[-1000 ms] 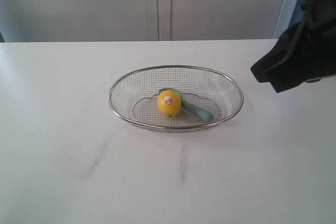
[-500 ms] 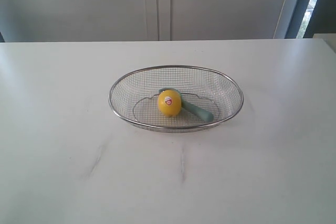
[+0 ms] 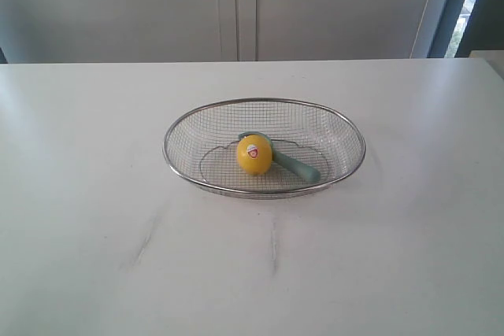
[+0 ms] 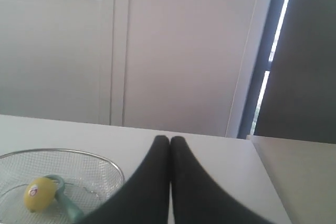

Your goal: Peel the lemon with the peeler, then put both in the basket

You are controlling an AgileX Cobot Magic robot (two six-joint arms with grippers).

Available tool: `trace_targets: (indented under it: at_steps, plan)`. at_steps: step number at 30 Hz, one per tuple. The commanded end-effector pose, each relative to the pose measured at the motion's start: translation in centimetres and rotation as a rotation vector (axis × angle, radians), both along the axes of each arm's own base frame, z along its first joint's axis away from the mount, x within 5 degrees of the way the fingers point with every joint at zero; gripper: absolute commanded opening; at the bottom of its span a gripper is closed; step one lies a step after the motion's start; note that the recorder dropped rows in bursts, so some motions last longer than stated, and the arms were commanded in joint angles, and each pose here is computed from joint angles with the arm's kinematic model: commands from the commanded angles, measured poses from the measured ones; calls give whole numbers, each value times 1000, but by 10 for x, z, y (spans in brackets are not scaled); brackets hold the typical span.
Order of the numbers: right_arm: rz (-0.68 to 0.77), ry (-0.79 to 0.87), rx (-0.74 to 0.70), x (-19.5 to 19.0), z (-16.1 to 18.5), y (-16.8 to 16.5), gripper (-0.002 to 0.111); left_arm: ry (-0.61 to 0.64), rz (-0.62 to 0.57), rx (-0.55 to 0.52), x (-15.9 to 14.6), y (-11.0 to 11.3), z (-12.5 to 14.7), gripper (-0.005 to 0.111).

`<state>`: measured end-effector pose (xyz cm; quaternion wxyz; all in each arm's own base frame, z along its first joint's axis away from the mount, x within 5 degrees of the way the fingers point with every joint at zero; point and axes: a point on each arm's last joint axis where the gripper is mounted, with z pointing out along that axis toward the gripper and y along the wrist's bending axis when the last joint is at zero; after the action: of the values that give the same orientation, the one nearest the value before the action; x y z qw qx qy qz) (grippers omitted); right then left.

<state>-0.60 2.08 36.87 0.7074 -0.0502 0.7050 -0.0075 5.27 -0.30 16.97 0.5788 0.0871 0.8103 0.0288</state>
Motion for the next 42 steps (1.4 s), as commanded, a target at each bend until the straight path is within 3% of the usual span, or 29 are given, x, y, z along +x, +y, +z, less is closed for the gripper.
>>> trace_targets:
  at_steps: [1,7,13,17,20,24,30,36,42]
  plan:
    - [-44,-54,64,24,-23,-8,0,-1,1,-3,0,0,-1,0]
    - [-150,-106,157,57,-84,-23,0,-1,1,-3,0,0,-1,0]
    - [-180,-39,82,58,-141,-26,0,-1,1,-3,0,0,-1,0]
    - [-192,45,8,62,-167,-27,0,-1,1,-3,0,0,-1,0]
    - [-165,233,-55,60,-184,-25,0,-1,1,-3,0,0,-1,0]
    - [-169,268,-87,59,-187,-26,0,-1,1,-3,0,0,-1,0]
    - [-197,263,52,59,-187,-27,0,-1,1,-3,0,0,-1,0]
    - [-198,261,52,59,-187,-27,0,-1,1,-3,0,0,-1,0]
    - [-107,244,39,60,-185,-22,0,-1,1,-3,0,0,-1,0]
